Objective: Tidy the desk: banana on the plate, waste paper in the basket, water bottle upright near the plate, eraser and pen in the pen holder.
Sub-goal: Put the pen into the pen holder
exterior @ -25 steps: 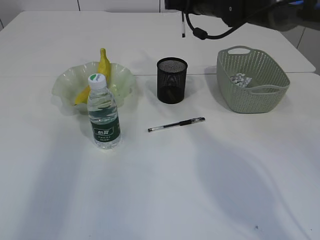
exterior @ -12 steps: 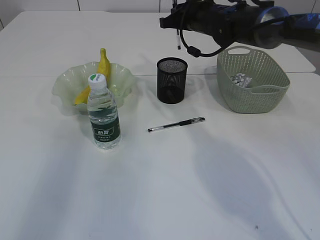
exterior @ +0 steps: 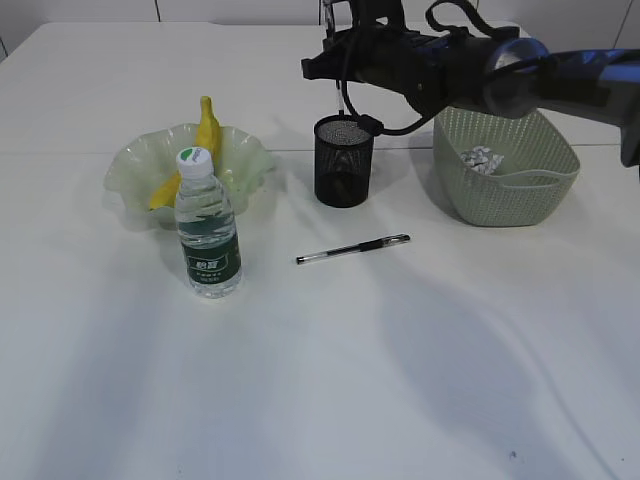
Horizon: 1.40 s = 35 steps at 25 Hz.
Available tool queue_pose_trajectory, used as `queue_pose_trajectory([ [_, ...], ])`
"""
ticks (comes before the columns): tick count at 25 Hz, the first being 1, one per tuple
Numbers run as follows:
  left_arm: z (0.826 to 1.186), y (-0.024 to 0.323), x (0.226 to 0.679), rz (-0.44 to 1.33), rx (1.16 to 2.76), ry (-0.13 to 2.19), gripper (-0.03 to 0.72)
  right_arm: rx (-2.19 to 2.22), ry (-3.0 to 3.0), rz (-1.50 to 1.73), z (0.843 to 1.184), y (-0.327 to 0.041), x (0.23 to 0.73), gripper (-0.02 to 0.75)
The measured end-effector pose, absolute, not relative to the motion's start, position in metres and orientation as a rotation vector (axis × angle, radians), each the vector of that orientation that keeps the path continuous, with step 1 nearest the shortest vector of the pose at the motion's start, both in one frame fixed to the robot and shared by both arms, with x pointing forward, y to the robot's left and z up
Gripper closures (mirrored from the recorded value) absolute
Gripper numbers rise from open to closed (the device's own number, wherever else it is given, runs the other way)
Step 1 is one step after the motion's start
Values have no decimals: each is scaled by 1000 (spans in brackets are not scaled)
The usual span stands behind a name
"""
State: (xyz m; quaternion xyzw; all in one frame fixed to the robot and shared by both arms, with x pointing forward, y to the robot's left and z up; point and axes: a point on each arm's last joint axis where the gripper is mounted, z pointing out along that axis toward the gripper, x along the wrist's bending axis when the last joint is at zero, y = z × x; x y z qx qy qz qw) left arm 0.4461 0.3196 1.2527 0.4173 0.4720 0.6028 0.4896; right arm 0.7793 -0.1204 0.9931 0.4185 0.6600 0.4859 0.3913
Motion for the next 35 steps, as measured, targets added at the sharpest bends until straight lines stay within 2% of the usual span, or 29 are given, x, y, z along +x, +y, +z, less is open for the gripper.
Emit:
queue_pose_trajectory([
  [16,1253,319,446,1466,1016,1144,214,1136,1756,1168,952,-119,783,687],
  [35,1253,318,446,1454,1026,1124,214,1132,1746,1184,953,-118,783,680],
])
